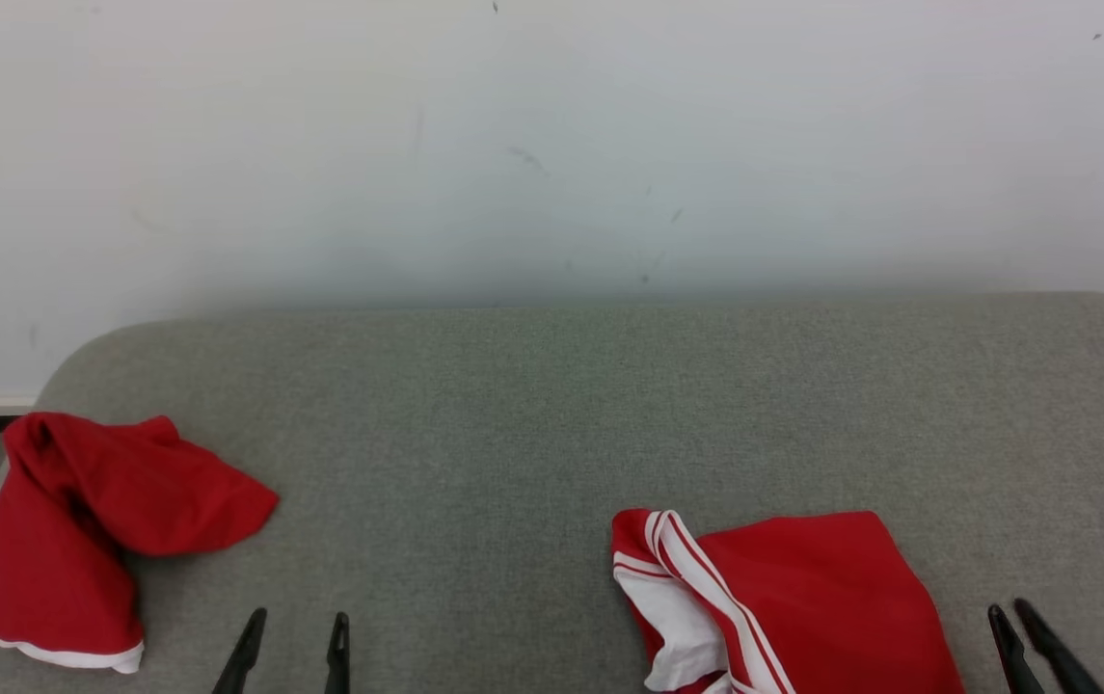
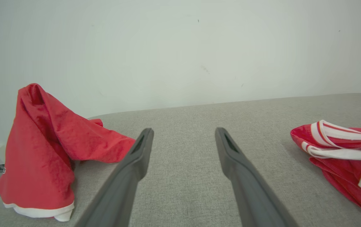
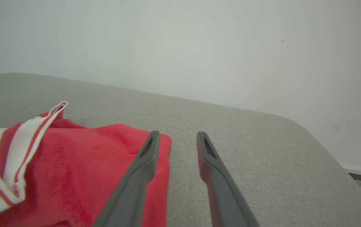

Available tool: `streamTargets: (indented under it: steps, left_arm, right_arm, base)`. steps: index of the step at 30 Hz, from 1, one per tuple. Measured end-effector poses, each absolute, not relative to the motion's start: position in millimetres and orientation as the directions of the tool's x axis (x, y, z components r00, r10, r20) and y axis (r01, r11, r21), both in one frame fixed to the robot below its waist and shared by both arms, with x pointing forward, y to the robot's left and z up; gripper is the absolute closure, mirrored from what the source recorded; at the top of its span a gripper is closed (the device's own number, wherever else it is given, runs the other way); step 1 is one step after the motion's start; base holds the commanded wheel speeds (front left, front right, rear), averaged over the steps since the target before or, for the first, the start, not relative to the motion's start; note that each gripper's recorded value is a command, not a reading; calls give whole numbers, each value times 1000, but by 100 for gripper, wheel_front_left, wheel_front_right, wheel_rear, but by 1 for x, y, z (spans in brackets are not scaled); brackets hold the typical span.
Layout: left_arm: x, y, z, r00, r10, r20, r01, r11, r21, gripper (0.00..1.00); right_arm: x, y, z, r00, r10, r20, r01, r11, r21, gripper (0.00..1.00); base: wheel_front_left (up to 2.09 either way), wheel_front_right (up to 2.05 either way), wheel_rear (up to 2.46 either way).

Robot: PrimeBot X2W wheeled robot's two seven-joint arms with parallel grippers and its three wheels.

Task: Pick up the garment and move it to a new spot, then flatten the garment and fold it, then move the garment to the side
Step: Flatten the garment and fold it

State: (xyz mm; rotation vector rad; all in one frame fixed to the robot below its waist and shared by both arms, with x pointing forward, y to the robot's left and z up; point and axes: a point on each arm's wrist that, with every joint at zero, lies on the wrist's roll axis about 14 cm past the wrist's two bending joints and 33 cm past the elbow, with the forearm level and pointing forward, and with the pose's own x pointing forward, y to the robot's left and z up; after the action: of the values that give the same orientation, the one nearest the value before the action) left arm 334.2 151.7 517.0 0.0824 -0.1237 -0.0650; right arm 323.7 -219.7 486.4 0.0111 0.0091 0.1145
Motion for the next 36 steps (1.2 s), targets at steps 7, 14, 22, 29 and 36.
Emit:
streamTargets:
  steps: [7,14,22,29,36]
  left_arm:
    - [334,156,511,993,-55,102,47,995,85,0]
    - [334,160,506,996,-41,84,34,996,79,0]
    - [331,171,501,998,-11,69,6,997,81,0]
    - [326,177,501,998,14,66,-19,997,75,0]
    - [318,185,501,996,50,69,-54,996,69,0]
  right_arm:
    - [333,-158,462,946,309,-93,-309,951,16,100]
    - [343,-103,434,873,451,-184,-453,891,33,100]
    - [339,-52,415,773,581,-254,-587,807,61,100]
    - [338,-14,417,703,665,-253,-668,739,86,100]
    - [322,19,399,610,721,-329,-731,672,119,100]
  base:
    - [0,0,0]
    - [0,0,0]
    - [0,0,0]
    - [0,0,0]
    - [0,0,0]
